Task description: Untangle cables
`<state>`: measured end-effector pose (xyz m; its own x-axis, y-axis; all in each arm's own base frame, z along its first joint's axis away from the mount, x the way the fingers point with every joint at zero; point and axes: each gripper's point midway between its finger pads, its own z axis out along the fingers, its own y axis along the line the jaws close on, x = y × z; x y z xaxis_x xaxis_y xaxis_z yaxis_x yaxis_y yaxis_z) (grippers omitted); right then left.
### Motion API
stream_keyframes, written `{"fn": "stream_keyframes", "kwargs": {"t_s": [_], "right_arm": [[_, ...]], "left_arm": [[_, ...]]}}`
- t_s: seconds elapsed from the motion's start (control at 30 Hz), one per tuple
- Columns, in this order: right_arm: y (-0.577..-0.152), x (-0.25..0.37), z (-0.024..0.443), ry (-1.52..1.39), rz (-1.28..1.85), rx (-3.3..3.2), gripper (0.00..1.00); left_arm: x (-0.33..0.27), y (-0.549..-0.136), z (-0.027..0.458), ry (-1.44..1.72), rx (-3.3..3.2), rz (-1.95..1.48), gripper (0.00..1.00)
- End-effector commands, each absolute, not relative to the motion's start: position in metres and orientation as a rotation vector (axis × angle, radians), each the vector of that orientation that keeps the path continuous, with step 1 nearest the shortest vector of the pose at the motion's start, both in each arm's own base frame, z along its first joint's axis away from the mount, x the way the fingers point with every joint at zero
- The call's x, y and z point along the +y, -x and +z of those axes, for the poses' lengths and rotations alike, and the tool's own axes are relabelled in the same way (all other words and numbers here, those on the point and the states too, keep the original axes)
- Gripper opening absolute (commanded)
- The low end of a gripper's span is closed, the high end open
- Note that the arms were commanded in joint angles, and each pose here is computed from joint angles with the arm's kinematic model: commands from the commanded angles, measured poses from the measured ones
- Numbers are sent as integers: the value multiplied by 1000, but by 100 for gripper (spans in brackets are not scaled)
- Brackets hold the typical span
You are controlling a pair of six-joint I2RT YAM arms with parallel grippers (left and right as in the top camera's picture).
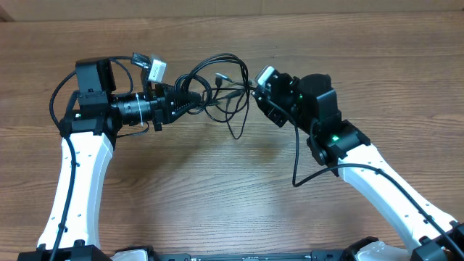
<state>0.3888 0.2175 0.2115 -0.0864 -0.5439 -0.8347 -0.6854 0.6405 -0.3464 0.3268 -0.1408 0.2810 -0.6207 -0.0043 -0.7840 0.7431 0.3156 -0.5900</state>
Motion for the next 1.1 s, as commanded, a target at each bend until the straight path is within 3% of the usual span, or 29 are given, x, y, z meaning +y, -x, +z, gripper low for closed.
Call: {"fn": "stream_keyframes", "kwargs": {"t_s": [0.0,0.27,0.33,0.4,0.83,1.07], "right_arm": [[-385,227,222,1052,199,1689,47],[-368,247,223,1151,336,1613,45],[-369,247,220,1154,338,1620,31],[-370,248,215,1157,342,1630,4],[-360,251,199,1147,452,1719,4],[-335,250,215,1139,544,1740,4]], "left_arm": [[-145,-322,299,-739,1807,-1326,4],[-145,-321,300,-747,1798,-1330,4],[-145,-320,300,-749,1798,-1330,4],[-146,-320,300,-751,1798,-1332,4],[-134,-342,278,-613,1964,-1179,4],[-83,-383,234,-94,2275,-829,4]]}}
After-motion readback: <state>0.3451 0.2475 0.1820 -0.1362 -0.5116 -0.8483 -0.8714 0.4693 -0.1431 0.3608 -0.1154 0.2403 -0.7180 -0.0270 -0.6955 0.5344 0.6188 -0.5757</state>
